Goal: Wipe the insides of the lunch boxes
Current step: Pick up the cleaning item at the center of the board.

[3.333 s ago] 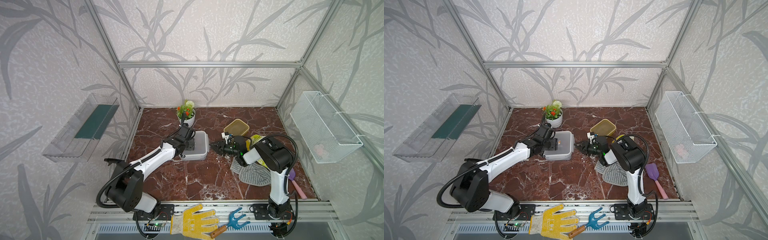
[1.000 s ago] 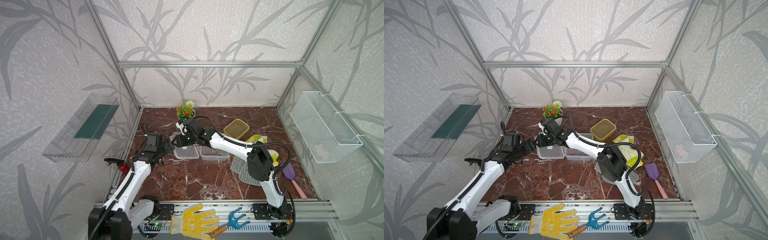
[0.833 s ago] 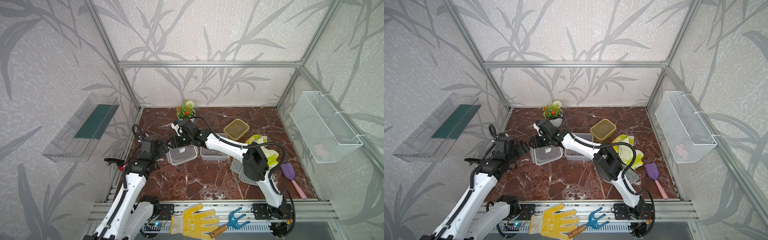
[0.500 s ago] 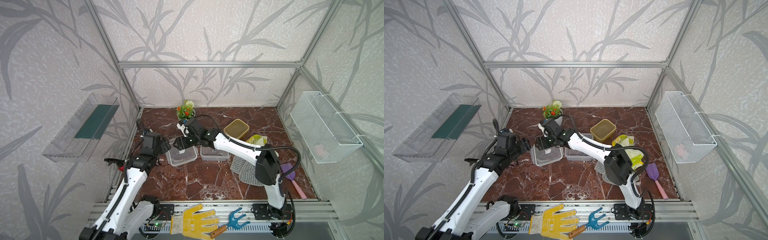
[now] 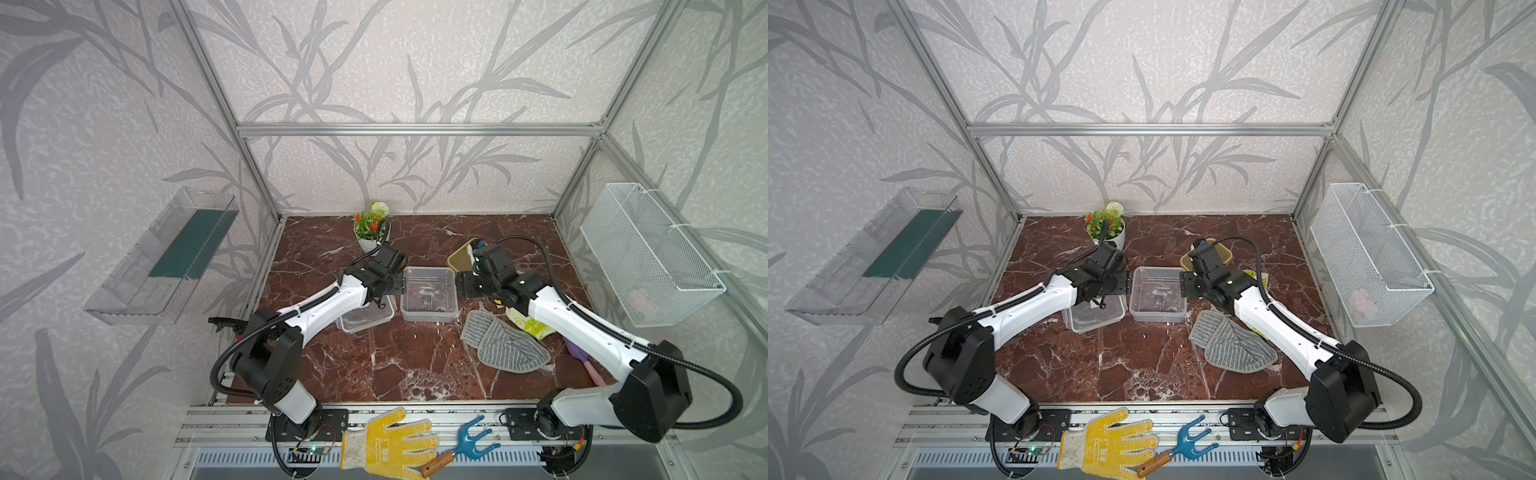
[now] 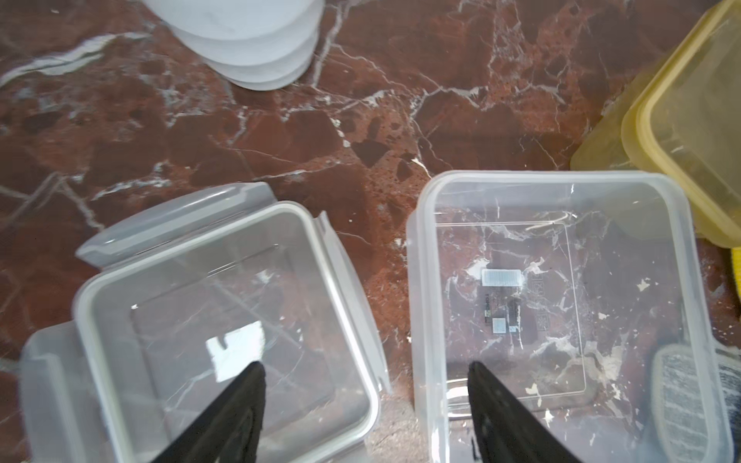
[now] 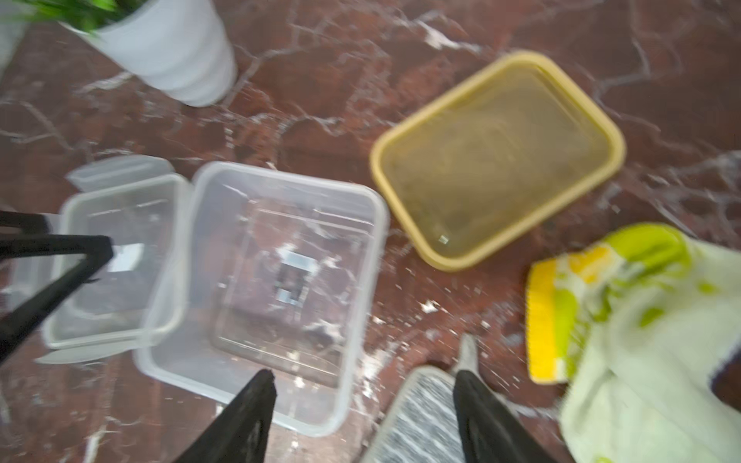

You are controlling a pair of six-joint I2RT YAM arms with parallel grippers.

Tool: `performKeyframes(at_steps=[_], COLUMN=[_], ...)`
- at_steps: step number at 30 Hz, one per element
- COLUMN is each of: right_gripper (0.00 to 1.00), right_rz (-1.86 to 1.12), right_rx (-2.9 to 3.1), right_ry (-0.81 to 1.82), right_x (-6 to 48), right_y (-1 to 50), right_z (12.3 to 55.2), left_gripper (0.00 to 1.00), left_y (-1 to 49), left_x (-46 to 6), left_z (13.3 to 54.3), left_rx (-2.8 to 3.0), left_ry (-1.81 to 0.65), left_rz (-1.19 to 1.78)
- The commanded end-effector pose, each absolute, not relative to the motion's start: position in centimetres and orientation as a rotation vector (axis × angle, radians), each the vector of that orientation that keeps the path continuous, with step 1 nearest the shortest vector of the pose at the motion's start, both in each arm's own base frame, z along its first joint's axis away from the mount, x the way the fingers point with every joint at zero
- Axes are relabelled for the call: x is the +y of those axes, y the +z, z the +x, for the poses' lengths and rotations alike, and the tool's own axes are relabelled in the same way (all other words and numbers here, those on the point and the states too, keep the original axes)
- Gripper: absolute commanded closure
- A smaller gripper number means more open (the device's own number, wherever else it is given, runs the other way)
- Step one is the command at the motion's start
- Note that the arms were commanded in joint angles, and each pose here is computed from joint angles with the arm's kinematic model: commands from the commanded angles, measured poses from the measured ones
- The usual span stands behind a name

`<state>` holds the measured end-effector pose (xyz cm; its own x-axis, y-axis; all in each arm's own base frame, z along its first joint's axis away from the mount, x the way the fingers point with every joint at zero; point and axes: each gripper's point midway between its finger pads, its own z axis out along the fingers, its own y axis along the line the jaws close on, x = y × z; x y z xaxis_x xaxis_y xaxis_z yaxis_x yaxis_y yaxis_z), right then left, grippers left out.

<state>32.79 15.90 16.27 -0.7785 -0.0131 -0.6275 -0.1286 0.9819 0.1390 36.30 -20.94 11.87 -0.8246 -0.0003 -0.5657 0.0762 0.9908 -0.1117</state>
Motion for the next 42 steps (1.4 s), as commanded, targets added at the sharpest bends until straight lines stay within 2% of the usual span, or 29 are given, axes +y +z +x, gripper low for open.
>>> performKeyframes(at_steps=[1,6,10,14,21,32,38,42], right_gripper=[0.27,0.21,0.22,0.24,0.30,0.30,0.42,0.45], right_rz=[0.073,0.281,0.424,0.492,0.538,0.514,0.538,0.531], right_rx=[2.491,2.573,2.718,2.801,2.838,2.894,2.941,2.941], right_ry=[0.148,-0.004,0.063,0.015,-0.002,-0.140,-0.122,-0.111], right_x=[11.4,7.4,7.8,7.5,7.2,6.5,6.6,6.6], right_y=[15.2,11.9,8.4,6.6,5.2,2.1,0.3,0.3], right_z=[30.5,26.4,23.1,21.0,19.8,20.1,19.6,19.4], left_gripper=[0.23,0.23,0.23,0.22,0.22,0.16,0.15,0.15], left_y=[11.5,10.5,9.9,11.0,13.0,12.9,13.1,13.0], left_x=[-22.1,-22.9,-22.5,-22.2,-21.6,-20.8,-20.5,-20.3], left_z=[36.7,37.2,37.4,37.5,37.2,36.9,36.9,36.9], left_rx=[2.547,2.563,2.574,2.548,2.502,2.486,2.478,2.477], left_ry=[-0.162,-0.160,-0.107,-0.090,-0.085,-0.056,-0.042,-0.030], left_rz=[0.090,0.117,0.124,0.139,0.168,0.160,0.151,0.149])
